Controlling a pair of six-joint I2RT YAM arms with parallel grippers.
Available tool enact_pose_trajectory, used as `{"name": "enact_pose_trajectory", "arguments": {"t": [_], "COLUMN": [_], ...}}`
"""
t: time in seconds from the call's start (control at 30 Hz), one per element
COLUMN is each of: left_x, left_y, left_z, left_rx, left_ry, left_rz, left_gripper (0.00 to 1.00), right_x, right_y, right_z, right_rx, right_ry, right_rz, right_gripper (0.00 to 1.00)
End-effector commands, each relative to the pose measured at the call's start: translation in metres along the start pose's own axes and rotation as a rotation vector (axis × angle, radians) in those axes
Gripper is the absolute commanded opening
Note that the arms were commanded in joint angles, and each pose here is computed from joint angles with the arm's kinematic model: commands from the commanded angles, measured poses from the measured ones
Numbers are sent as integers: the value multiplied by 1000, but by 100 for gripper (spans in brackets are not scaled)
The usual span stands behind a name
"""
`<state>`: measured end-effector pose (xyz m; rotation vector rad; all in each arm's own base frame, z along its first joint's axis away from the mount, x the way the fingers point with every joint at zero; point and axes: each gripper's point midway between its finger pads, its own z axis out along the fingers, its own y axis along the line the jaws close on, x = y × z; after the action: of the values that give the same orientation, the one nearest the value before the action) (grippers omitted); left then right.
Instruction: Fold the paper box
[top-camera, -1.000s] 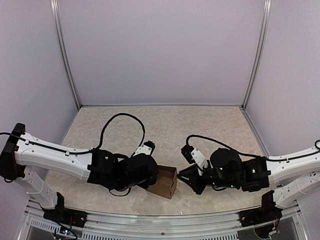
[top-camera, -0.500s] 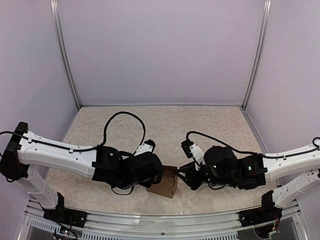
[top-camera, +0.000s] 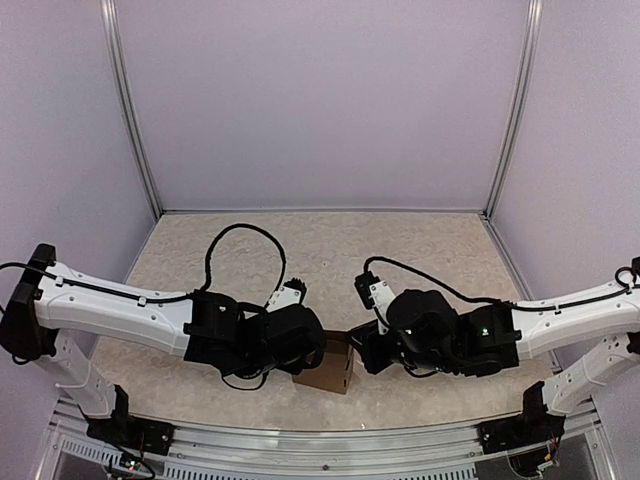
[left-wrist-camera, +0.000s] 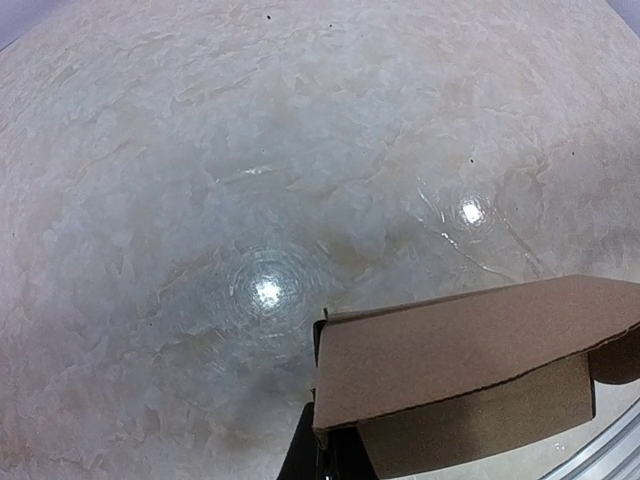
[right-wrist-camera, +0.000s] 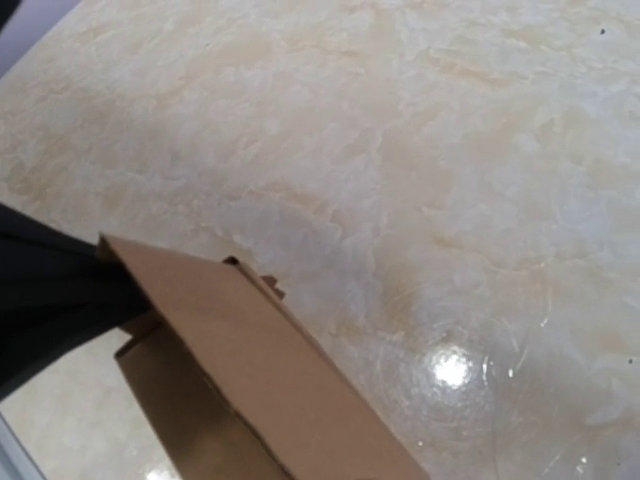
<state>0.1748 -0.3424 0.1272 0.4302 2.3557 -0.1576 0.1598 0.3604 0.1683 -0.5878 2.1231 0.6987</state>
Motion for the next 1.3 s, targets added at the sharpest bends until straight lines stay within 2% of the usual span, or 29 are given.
{"name": "enact_pose_trajectory", "arguments": {"t": [0.0, 0.33, 0.7, 0.93, 1.07, 1.27], "left_x": [33, 31, 40, 45, 51, 44], "left_y": [2, -2, -7, -10, -1, -3], "left_z": [4, 2, 3, -6, -14, -36], "left_rx": [3, 25, 58, 79, 104, 249], "left_ry": [120, 112, 124, 114, 114, 112], "left_rz": [40, 7, 10, 66, 67, 73], "left_gripper": [0, 0, 0, 27, 37, 52], "right_x": [23, 35, 68, 83, 83, 76], "right_y": [2, 10, 11, 0, -3, -2], "right_z": [5, 10, 19, 25, 26, 25], "right_rx": [47, 64, 90, 145, 162, 172], "right_ry": [71, 79, 143, 166, 163, 150], "right_rz": [-16, 5, 2, -16, -27, -68], "right_gripper": [12, 2, 1, 1, 1, 1]}}
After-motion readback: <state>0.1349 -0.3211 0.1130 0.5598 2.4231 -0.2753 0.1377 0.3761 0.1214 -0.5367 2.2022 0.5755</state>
